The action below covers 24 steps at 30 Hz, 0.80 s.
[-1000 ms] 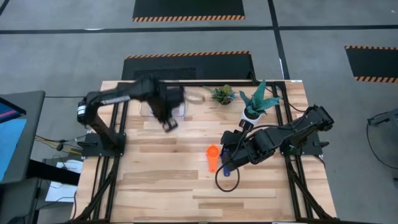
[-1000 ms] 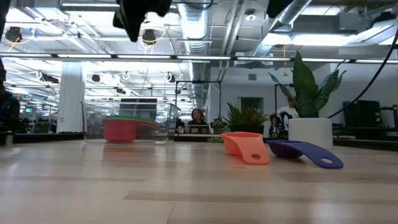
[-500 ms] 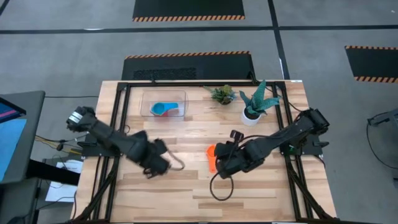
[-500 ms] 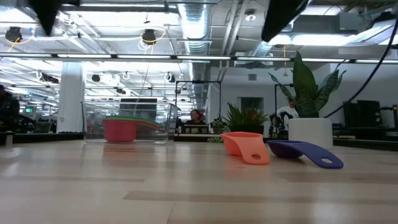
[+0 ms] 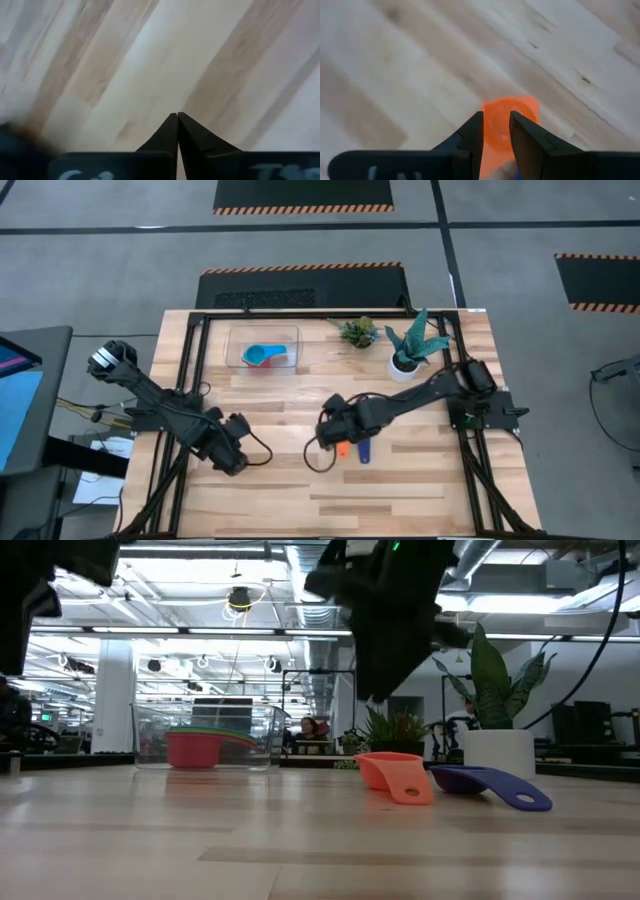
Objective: Nest measuring cups in basket
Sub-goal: Move the orange measuring cup to the top of the table
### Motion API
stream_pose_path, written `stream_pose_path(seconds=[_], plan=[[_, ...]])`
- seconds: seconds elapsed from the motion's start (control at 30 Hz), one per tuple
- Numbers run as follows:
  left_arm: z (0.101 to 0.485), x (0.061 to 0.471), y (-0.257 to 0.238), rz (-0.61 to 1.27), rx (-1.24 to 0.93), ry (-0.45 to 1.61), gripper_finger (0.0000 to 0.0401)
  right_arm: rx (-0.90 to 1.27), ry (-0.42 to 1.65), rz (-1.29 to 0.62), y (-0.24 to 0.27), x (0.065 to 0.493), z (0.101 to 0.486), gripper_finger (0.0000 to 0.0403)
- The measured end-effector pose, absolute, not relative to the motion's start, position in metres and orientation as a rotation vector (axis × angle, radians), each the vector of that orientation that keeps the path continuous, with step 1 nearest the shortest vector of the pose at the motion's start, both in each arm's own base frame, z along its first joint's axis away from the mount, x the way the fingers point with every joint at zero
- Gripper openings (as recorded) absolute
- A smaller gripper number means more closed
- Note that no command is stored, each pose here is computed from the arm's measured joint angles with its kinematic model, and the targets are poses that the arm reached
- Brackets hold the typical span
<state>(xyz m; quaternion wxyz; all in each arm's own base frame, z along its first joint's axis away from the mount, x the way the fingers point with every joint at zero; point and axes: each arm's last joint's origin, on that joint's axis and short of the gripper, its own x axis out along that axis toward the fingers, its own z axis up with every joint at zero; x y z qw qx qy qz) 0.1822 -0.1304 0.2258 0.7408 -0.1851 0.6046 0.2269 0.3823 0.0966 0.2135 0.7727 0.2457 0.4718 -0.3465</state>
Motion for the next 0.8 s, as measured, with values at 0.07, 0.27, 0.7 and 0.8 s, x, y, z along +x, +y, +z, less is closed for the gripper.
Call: stream_pose_path(seconds=[0.07,0.27,0.7,0.8], plan=[[0.221,0.177,-0.128,0.505,-0.363,1.348,0.0000,0.574,1.018,-0.809,0.092,0.385,0.205,0.0118],[0.207,0.171,-0.125,0.469,-0.285,1.406,0.0000,0.589,1.077,-0.875,0.085,0.393,0.177,0.0118],[0.202,0.168,-0.123,0.448,-0.267,1.451,0.0000,0.641,1.100,-0.896,0.106,0.388,0.168,0.0118],[0.202,0.168,-0.123,0.449,-0.264,1.449,0.0000,0.642,1.099,-0.915,0.111,0.386,0.165,0.0118]])
